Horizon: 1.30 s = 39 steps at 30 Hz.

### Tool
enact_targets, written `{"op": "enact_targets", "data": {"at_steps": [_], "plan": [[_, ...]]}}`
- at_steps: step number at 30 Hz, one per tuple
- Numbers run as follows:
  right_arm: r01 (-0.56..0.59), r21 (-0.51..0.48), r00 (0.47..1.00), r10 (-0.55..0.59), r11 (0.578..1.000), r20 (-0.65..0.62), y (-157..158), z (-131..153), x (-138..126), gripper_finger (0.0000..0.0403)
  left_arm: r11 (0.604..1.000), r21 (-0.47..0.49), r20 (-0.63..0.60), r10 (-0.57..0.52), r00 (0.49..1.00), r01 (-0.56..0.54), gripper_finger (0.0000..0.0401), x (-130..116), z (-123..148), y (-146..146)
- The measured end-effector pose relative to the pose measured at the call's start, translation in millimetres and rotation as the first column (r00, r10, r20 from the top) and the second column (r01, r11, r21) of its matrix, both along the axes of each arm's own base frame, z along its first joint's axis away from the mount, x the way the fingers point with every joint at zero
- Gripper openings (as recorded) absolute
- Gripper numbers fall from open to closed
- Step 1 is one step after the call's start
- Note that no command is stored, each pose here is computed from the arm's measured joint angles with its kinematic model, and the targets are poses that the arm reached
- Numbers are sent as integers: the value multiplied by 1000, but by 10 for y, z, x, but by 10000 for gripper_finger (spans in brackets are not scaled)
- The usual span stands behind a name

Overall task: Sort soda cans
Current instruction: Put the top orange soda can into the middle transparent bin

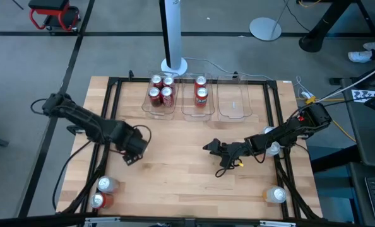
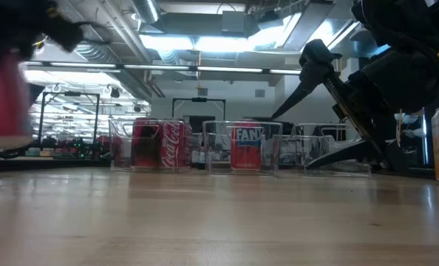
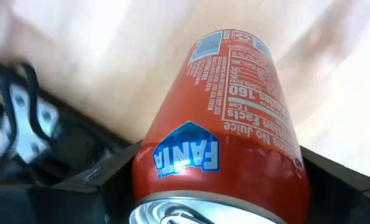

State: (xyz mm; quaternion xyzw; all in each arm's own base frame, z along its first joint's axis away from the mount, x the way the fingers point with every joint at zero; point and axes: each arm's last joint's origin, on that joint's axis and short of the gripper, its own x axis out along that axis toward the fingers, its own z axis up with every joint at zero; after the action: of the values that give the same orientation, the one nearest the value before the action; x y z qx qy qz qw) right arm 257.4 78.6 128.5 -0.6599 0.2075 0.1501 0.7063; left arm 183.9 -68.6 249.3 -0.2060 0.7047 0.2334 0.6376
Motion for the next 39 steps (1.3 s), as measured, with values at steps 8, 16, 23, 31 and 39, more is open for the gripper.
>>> {"op": "enact_targets", "data": {"at_steps": [8, 16, 23, 31, 39], "plan": [[0, -1, 1000, 0, 1000, 0, 1, 0, 0, 363, 995, 102, 199, -39, 979, 19, 307, 246, 424, 296], [-1, -2, 1000, 1, 1000, 0, 0, 0, 0, 363, 974, 227, 301, -89, 949, 19, 307, 610, 714, 689], [-1, -2, 1000, 1, 1000, -1, 0, -1, -1, 363, 959, 266, 230, -157, 960, 93, 306, 1119, 723, 1100], [-2, -5, 1000, 2, 1000, -11, -1, -9, -5, 363, 922, 356, 213, -237, 948, 151, 306, 1621, 833, 1616], [-3, -4, 1000, 3, 1000, -11, -1, -9, -6, 363, 887, 445, 229, -245, 942, 122, 306, 1775, 847, 2173]]}}
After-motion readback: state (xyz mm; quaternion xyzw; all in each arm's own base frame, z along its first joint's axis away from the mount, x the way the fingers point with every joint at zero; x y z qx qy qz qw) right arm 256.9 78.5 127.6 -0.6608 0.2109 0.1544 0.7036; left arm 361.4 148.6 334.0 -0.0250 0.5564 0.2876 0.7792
